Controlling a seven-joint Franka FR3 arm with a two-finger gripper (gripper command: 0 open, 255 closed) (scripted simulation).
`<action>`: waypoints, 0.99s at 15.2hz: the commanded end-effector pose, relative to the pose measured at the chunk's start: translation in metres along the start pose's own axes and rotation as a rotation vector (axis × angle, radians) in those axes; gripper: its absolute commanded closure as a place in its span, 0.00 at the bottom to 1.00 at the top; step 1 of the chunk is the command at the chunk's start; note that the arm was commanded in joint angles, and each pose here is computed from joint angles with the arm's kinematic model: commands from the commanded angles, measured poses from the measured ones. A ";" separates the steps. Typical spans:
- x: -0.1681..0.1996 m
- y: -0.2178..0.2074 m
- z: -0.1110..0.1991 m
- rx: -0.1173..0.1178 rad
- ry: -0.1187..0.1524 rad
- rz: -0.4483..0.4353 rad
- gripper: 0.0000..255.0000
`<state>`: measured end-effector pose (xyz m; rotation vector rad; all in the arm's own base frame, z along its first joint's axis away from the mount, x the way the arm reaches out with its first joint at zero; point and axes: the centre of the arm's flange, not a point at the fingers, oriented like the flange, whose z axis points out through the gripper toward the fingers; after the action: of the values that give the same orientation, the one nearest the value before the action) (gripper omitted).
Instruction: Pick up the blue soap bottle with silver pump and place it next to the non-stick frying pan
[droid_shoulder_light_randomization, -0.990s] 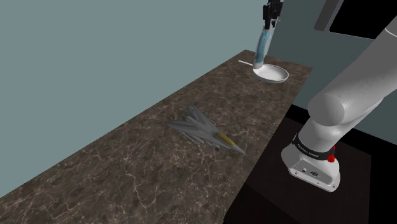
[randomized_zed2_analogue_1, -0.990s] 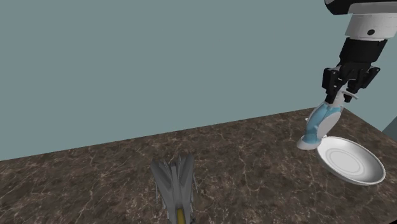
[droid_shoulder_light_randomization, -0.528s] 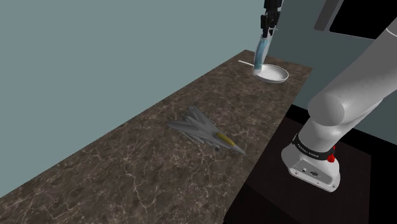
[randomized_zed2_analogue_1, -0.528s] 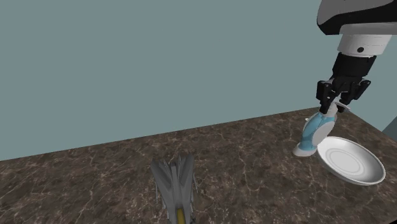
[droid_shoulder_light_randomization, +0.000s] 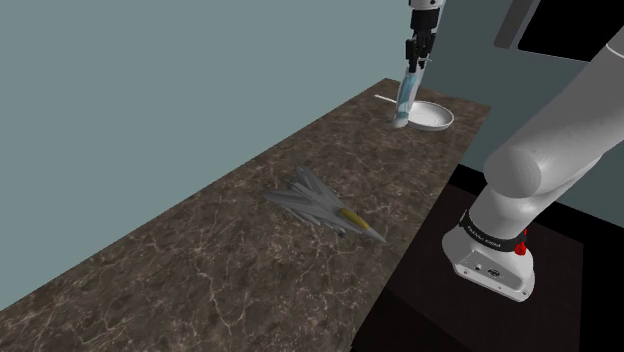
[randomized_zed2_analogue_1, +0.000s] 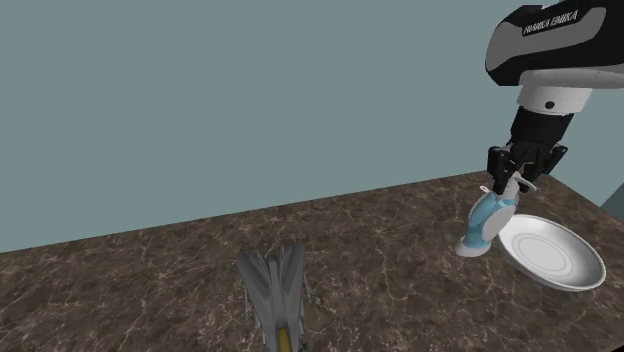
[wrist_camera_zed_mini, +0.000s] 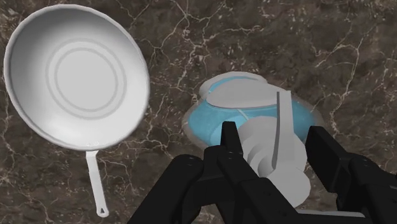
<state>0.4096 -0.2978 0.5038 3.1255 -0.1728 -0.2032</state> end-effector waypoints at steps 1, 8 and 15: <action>0.001 0.000 0.010 0.000 0.001 0.000 1.00; 0.006 0.000 0.046 0.000 0.001 0.000 1.00; 0.010 0.000 0.076 0.000 0.001 0.000 1.00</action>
<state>0.4099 -0.2983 0.4293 3.1256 -0.1726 -0.2032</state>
